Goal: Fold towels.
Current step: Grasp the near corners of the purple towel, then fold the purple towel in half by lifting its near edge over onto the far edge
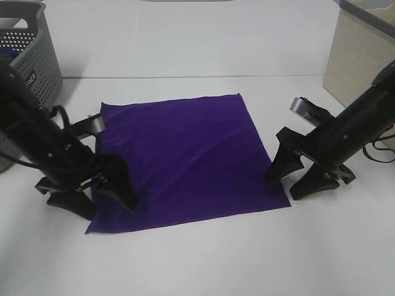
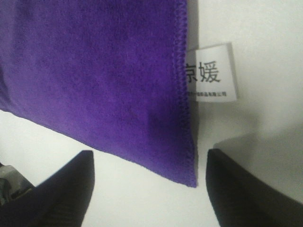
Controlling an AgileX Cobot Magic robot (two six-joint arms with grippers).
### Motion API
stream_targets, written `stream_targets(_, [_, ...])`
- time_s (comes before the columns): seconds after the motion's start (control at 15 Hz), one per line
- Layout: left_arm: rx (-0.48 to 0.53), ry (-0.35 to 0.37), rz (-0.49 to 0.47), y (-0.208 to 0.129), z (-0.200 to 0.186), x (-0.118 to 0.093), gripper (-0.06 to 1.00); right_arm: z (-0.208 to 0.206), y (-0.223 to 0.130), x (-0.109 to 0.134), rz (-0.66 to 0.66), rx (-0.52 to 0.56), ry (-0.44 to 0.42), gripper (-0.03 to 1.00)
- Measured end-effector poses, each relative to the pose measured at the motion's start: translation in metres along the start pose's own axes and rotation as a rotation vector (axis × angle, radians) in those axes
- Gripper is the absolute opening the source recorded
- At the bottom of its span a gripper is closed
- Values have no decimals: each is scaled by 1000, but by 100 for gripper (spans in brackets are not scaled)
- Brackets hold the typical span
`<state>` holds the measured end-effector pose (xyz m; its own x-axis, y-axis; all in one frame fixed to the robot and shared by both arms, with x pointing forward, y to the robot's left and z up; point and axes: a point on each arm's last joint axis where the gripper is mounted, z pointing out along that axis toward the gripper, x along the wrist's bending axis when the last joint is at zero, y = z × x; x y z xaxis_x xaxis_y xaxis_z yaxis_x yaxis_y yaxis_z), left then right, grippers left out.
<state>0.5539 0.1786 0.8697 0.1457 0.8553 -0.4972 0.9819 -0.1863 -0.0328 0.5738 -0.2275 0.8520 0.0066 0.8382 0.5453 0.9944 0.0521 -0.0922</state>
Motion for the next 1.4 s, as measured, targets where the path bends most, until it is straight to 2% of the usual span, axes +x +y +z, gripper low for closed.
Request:
stream_targets(0.2, [68, -42, 18, 28, 19, -25, 76, 18, 12, 25, -104, 36, -36, 59])
stream_targets(0.33, [109, -64, 3, 48, 32, -38, 63, 30, 30, 45, -178, 81, -86, 47])
stream_targets(0.4, [130, -64, 4, 56, 39, -42, 51, 33, 37, 50, -197, 110, -125, 34])
stream_targets(0.53, [144, -46, 24, 65, 46, -45, 17, 35, 44, 52, -211, 148, -177, 8])
stream_targets(0.6, [142, -39, 38, 68, 47, -46, 5, 34, 45, 54, -218, 155, -184, 2])
stream_targets(0.87, [136, -16, 74, 71, 45, -48, 2, 31, 47, 58, -210, 156, -183, 3])
stream_targets(1.0, [129, 27, 123, 71, 35, -49, 2, 23, 47, 62, -220, 126, -185, 3])
stream_targets(1.13, [81, 45, 167, 71, 14, -60, 2, 11, 50, 68, -255, 47, -213, 3])
stream_targets(1.27, [22, 50, 197, 70, -12, -73, 2, -16, 55, 88, -302, -48, -209, 3])
stream_targets(1.4, [-51, 105, 211, 71, -32, -79, 2, -42, 69, 110, -347, -154, -183, 3])
